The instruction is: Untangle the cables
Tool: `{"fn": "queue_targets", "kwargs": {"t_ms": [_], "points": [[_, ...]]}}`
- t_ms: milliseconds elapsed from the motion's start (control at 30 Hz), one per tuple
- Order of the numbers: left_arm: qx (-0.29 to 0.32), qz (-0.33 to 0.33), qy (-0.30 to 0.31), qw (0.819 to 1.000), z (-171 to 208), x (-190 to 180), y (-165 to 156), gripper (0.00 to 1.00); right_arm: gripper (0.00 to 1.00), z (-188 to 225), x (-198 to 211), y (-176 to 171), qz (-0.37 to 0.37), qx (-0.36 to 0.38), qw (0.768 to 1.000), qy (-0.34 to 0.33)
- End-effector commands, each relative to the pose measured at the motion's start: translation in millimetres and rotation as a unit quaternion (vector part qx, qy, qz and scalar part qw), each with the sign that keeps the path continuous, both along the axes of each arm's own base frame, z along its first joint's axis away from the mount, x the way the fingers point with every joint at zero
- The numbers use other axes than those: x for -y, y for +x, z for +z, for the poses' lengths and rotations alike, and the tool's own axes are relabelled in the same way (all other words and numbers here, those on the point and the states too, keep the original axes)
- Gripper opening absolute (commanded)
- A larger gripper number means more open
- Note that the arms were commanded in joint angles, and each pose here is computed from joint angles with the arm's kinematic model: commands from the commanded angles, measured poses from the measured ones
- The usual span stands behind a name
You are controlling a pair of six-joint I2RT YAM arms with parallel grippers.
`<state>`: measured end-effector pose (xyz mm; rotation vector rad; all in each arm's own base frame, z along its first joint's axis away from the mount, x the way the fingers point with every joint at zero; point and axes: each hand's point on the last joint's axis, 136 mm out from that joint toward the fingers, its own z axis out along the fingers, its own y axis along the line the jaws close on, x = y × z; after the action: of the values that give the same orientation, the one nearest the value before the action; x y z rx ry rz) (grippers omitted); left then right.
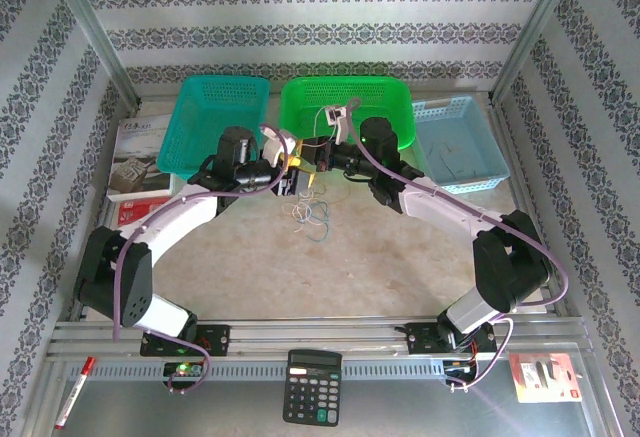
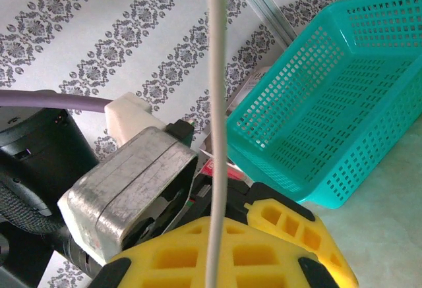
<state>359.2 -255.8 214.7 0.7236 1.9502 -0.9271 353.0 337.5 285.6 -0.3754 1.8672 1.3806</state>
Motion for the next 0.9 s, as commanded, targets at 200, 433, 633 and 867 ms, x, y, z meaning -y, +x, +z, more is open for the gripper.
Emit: {"fn": "queue_targets", "kwargs": {"t_ms": [200, 433, 633, 867], "points": [[0.027, 0.006, -0.025, 0.999, 20.2, 7.0, 8.3, 0.00, 0.00, 26.9, 0.4, -10.2, 0.008, 0.028, 0.999, 0.019], [0.034, 0.042, -0.039, 0.998, 44.4, -1.8, 14.0, 0.00, 0.51, 19.5, 20.6, -7.6, -0.014, 0.022, 1.000, 0.016], [0.028, 0.053, -0.073, 0.996, 83.2, -4.8, 13.7, 0.00, 0.79, -4.5, 54.4, -10.9, -0.056, 0.017, 0.998, -0.003], [0.024, 0.035, -0.123, 0.992, 137.5, 0.7, 4.6, 0.00, 0.83, -50.0, 71.4, -16.4, -0.082, 0.008, 0.996, -0.041]]}}
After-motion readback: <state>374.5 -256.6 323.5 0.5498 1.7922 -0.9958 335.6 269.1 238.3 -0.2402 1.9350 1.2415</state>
